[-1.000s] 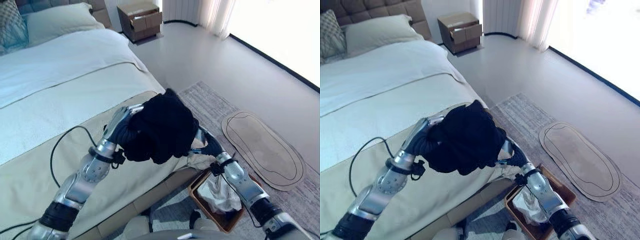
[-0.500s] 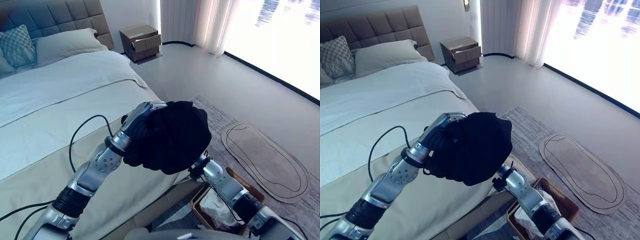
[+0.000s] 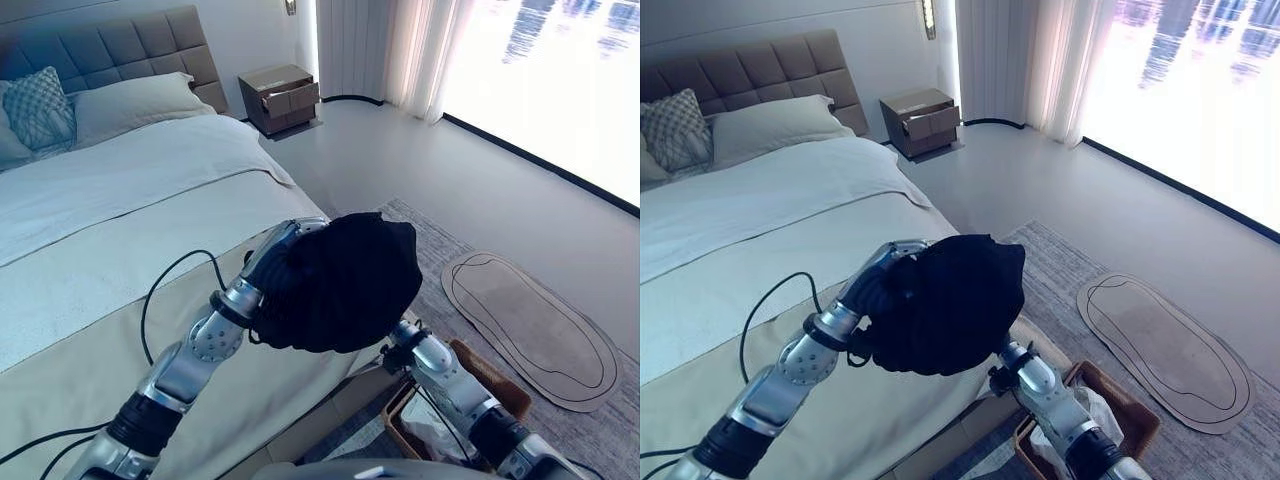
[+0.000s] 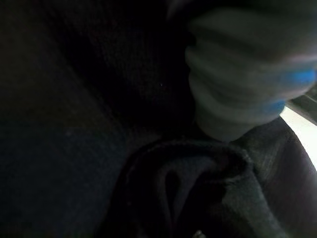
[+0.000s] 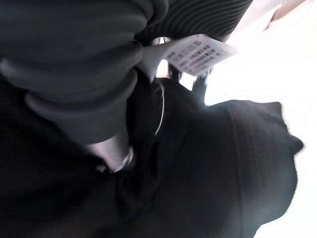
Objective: Pick up clothes into the bucket
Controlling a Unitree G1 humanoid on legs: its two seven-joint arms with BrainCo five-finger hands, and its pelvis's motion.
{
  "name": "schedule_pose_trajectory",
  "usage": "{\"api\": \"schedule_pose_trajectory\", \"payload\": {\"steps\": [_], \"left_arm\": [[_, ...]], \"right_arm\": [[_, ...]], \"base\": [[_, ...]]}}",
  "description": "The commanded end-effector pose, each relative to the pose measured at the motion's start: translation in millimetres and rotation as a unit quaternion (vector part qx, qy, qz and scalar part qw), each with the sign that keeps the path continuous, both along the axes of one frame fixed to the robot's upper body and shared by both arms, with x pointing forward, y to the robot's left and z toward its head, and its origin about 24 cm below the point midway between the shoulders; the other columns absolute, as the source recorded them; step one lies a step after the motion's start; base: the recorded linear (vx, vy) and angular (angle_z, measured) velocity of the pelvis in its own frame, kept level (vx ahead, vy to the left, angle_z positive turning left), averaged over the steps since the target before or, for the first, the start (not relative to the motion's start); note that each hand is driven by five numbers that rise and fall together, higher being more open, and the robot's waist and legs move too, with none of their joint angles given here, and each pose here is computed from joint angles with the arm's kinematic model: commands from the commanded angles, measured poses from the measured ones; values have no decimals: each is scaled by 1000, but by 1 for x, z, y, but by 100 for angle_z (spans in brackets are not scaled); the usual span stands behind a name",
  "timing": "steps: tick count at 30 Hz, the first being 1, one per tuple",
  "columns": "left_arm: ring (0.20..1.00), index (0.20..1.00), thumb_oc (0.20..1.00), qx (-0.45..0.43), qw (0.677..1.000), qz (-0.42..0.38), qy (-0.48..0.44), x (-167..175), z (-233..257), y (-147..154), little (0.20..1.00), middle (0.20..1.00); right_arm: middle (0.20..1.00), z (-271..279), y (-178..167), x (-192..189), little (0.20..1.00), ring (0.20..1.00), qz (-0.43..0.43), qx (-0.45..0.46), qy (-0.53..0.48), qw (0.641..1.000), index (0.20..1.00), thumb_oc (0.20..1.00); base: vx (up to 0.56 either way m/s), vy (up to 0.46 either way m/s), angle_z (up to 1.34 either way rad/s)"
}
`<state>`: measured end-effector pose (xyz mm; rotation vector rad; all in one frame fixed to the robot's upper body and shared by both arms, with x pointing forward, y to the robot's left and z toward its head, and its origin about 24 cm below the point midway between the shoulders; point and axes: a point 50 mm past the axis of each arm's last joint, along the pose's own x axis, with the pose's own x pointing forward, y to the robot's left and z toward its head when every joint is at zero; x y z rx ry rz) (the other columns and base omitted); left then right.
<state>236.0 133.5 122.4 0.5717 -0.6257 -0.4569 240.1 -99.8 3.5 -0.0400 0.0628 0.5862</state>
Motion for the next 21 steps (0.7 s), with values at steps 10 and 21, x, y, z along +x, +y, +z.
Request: {"api": "schedule_pose_trajectory", "payload": {"steps": [10,21], "left_arm": [[200,200,200,-95,994,-7,-48,-6,29,5,200,200],[1000,1000,1000,-187,981,-54,18,-9,24,0,1000,1000]], "right_arm": [[200,29,17,-8,200,200,15,110,-54,992,200,200],[200,20,12,-29,200,200,15,132,-26,991,200,200]], "base": [[0,0,0],[0,0,0]]}}
